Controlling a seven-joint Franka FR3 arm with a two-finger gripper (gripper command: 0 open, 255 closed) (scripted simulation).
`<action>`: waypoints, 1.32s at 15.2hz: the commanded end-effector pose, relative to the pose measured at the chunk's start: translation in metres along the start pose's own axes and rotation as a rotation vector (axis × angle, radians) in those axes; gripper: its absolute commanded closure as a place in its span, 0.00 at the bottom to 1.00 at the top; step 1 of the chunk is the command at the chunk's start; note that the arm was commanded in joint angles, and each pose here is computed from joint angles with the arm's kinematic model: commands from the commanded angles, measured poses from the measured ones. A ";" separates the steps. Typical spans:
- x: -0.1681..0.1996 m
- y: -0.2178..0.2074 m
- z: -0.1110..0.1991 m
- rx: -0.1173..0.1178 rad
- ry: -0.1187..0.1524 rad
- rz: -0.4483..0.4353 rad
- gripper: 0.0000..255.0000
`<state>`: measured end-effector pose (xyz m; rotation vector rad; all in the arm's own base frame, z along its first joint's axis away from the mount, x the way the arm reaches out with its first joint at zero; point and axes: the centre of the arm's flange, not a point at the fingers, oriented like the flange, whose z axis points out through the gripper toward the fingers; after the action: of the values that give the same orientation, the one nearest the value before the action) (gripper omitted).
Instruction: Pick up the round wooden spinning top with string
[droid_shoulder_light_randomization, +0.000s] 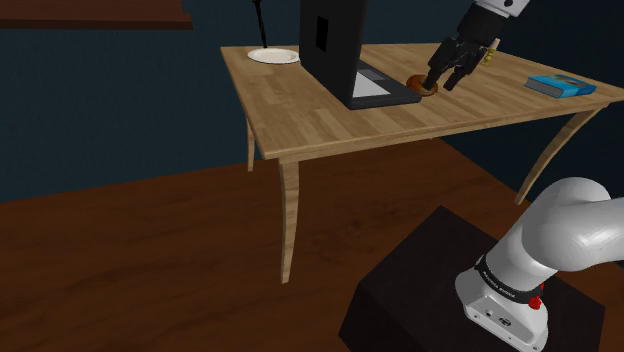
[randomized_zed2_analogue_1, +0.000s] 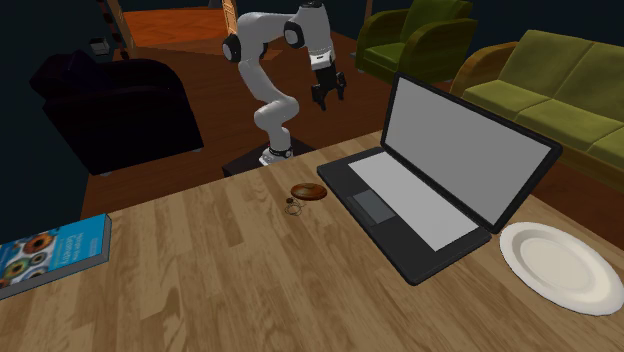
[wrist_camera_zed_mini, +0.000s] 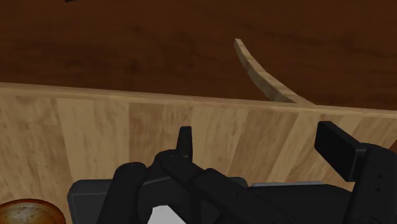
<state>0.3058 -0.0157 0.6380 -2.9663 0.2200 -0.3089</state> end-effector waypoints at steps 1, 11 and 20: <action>0.000 0.000 0.000 0.000 0.000 0.000 0.00; 0.100 0.088 0.019 -0.041 -0.060 0.157 0.00; 0.177 0.181 0.038 -0.078 -0.114 0.299 0.00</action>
<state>0.4545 -0.2029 0.6089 -2.9567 0.6412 -0.1065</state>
